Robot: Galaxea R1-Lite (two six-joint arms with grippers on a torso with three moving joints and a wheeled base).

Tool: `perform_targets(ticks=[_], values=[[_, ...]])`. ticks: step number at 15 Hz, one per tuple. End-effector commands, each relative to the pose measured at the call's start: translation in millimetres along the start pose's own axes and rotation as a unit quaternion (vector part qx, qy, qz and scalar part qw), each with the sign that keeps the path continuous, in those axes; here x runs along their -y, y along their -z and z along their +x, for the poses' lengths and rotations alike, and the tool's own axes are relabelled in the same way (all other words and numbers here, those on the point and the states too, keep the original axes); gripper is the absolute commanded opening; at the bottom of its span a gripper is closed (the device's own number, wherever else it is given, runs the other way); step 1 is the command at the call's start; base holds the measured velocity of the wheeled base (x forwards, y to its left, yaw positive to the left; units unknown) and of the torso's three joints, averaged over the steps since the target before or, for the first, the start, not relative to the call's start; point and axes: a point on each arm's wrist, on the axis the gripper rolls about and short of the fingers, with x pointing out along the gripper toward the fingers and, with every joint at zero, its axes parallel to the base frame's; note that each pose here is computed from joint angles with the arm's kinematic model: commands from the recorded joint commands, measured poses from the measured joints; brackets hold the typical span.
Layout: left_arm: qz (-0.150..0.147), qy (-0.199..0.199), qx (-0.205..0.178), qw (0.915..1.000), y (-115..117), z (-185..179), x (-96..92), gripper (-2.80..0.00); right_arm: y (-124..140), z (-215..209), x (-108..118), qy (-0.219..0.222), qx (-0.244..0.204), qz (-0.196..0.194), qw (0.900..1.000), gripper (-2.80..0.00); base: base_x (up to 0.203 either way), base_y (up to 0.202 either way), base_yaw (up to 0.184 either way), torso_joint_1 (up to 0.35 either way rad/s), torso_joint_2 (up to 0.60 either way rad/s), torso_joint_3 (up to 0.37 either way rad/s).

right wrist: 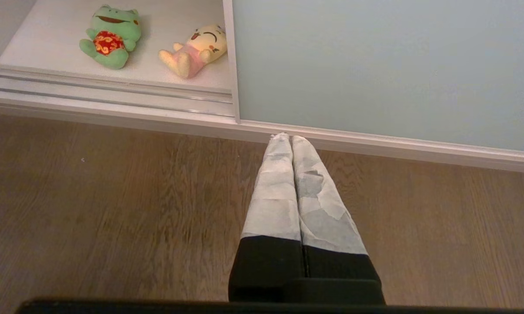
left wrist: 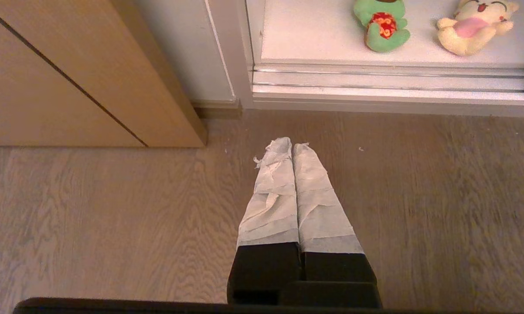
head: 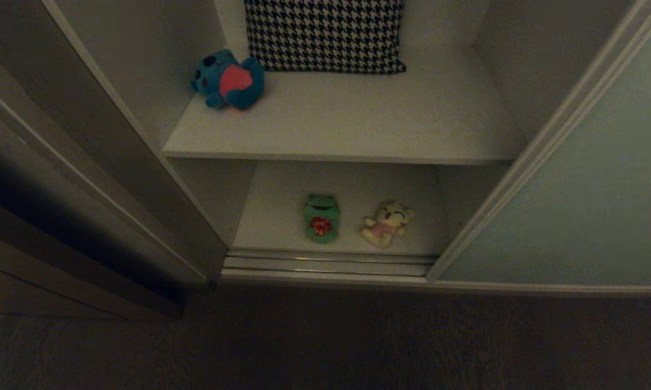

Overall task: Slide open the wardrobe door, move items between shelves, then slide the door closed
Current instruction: Place the green doll on the higher shelf

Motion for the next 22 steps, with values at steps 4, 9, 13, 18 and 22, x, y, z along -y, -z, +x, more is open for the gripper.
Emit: perform_targets(ticks=[4,9,13,18,22], values=[[-0.011,-0.001,-0.003,0.9999,0.3,0.4,0.0,-2.8,0.0,0.0,0.0,-0.001,0.0,-0.001,1.0,-2.8,0.0,0.0,0.0,0.0,0.0,0.0],[-0.002,0.0,-0.004,1.0,0.4,0.4,0.0,-2.8,0.0,0.0,0.0,-0.001,0.0,-0.001,1.0,-2.8,0.0,0.0,0.0,0.0,0.0,0.0],[-0.003,0.003,-0.005,1.0,0.4,0.2,0.2,-2.8,0.0,0.0,0.0,-0.001,0.0,-0.001,1.0,-2.8,0.0,0.0,0.0,0.0,0.0,0.0],[0.006,0.003,-0.005,1.0,0.6,0.3,0.2,-2.8,0.0,0.0,0.0,0.0,0.0,-0.001,1.0,-2.8,0.0,0.0,0.0,0.0,0.0,0.0],[0.005,0.003,-0.005,1.0,0.6,0.3,0.1,-2.8,0.0,0.0,0.0,0.0,0.0,-0.001,1.0,-2.8,0.0,0.0,0.0,0.002,0.0,-0.109]])
